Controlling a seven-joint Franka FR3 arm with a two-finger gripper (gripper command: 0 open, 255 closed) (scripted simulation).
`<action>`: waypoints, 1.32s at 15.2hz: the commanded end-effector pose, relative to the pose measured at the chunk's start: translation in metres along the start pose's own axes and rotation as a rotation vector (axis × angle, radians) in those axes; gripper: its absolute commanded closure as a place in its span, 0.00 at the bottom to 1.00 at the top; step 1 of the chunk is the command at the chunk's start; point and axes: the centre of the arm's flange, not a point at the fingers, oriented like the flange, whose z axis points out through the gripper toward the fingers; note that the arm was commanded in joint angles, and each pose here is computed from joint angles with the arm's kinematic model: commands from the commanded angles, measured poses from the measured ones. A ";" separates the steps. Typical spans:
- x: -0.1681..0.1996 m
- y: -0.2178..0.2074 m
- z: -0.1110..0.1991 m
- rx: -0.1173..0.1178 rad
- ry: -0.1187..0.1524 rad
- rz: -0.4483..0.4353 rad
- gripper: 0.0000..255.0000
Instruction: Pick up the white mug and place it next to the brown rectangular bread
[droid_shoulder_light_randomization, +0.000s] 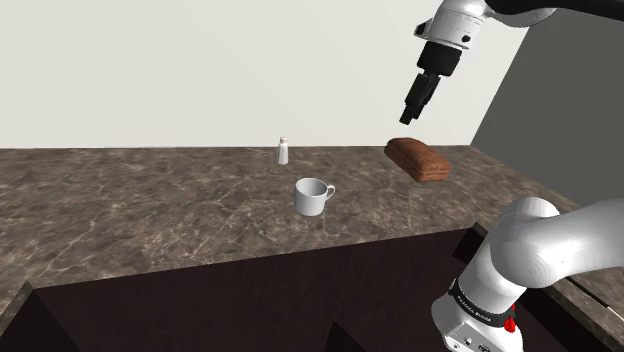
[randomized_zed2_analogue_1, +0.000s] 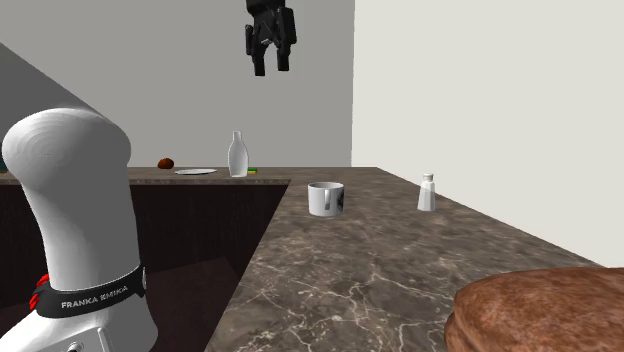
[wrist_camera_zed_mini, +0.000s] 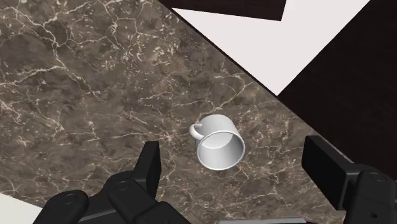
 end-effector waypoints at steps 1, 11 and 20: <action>0.000 0.000 0.000 0.000 0.000 0.000 0.00; 0.072 -0.045 0.107 -0.055 -0.020 0.012 0.00; 0.136 -0.079 0.206 -0.104 -0.038 0.022 0.00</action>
